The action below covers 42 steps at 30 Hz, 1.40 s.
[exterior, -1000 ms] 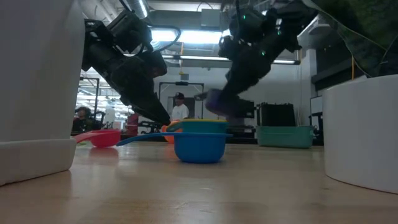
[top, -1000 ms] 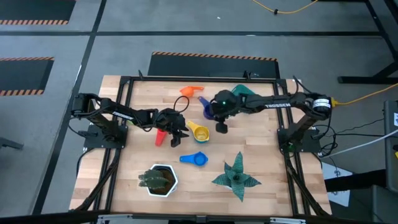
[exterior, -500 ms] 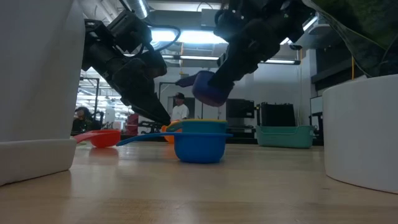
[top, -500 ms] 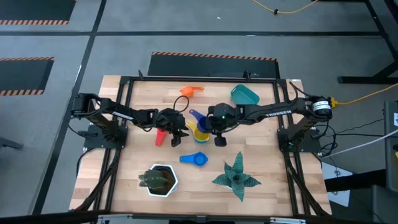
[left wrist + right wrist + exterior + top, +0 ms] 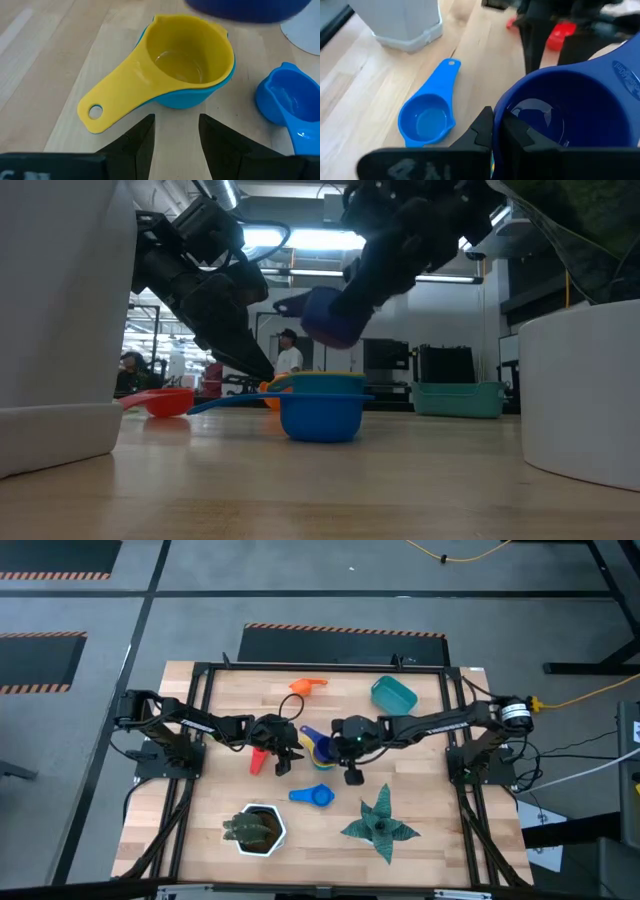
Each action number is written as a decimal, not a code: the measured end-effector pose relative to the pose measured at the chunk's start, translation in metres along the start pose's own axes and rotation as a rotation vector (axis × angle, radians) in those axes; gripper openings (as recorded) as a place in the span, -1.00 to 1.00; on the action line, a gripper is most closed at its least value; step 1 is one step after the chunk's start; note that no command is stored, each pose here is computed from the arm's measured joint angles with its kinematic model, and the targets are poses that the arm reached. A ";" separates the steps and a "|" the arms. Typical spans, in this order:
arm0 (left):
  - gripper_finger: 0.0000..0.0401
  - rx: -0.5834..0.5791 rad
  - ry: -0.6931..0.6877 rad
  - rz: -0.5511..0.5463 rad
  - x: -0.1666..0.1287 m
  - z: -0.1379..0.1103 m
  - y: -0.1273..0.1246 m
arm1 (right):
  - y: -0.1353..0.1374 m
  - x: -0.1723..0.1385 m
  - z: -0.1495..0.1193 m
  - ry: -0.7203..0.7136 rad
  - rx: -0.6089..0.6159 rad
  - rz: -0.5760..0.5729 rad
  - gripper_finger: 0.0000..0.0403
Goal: Nest measuring cups in basket
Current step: Stack the dark blue measuring cup on top of the yellow measuring cup
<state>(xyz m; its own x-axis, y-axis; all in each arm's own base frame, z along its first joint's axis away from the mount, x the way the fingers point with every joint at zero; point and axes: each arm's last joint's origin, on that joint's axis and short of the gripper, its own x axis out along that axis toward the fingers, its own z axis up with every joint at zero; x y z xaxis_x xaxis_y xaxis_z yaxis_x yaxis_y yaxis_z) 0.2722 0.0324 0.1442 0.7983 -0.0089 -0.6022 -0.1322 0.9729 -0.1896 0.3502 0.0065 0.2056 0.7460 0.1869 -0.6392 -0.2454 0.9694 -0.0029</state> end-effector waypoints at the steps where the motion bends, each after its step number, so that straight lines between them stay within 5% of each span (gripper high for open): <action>1: -0.27 0.000 0.000 0.000 0.000 0.000 0.000 | 0.000 0.004 -0.002 0.007 0.001 0.002 -0.90; 18: -0.27 0.000 0.001 -0.003 0.000 0.000 0.000 | -0.005 0.019 -0.015 0.069 -0.011 -0.003 -0.88; 42: -0.27 0.000 0.001 -0.004 0.000 0.000 0.000 | -0.006 0.019 -0.015 0.080 -0.038 -0.053 -0.38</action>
<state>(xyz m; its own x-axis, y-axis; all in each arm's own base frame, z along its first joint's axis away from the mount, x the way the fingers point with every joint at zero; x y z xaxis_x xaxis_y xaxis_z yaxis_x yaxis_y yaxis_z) 0.2722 0.0322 0.1442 0.7982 -0.0130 -0.6022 -0.1289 0.9729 -0.1919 0.3567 0.0020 0.1818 0.7069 0.1204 -0.6970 -0.2309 0.9707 -0.0665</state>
